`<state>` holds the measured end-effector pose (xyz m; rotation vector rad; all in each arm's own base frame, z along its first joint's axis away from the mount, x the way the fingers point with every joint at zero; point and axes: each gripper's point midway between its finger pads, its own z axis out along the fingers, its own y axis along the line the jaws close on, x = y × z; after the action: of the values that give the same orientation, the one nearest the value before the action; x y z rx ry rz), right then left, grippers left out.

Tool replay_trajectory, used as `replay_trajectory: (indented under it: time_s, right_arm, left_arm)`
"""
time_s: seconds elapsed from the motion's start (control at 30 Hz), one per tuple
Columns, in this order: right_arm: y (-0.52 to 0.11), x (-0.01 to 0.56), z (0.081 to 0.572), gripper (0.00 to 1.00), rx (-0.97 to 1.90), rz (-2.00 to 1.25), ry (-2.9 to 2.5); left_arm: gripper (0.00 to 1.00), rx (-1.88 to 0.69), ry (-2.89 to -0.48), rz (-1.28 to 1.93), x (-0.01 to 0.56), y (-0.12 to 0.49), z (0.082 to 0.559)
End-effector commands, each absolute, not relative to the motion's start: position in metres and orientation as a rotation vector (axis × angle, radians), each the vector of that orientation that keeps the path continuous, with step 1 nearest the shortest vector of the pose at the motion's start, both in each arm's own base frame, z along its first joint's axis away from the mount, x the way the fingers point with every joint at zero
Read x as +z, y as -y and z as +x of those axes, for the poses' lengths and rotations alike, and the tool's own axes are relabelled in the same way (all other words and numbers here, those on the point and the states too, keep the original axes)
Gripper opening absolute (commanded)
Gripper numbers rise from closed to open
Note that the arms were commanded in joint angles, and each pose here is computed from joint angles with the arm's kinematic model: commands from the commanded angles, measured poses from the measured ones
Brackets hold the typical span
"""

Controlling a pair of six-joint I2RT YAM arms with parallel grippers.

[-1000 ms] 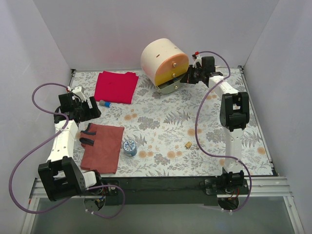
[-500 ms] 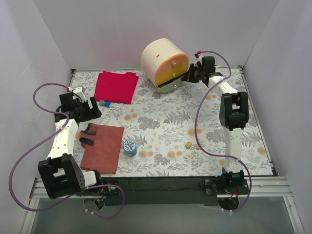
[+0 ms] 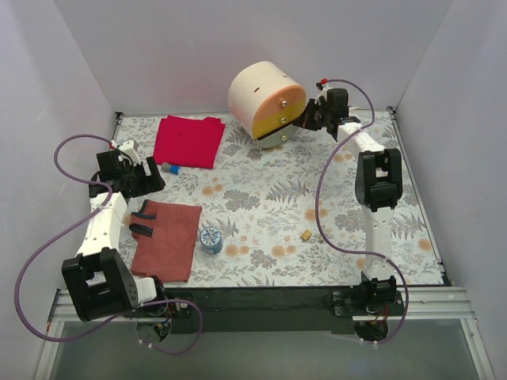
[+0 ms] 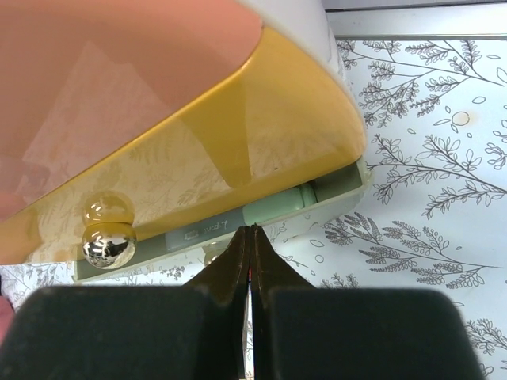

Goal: Sort the stationery into containers
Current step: Close the drawer in the storage box.

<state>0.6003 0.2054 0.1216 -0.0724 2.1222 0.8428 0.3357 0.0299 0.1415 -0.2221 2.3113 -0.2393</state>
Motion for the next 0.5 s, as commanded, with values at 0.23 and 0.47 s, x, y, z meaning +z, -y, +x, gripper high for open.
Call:
replay_trajectory:
  time_s: [0.23,0.47]
  right_arm:
    - [-0.218,0.15,0.569,0.01,0.744,-0.172,-2.061]
    - [-0.227,0.145,0.567,0.01,0.754,-0.117,-2.001]
  left_arm:
    - [0.78,-0.277,-2.265,-0.223,0.153,-0.028,0.346]
    - [0.78,-0.296,-2.274,-0.225,0.148,-0.026,0.348]
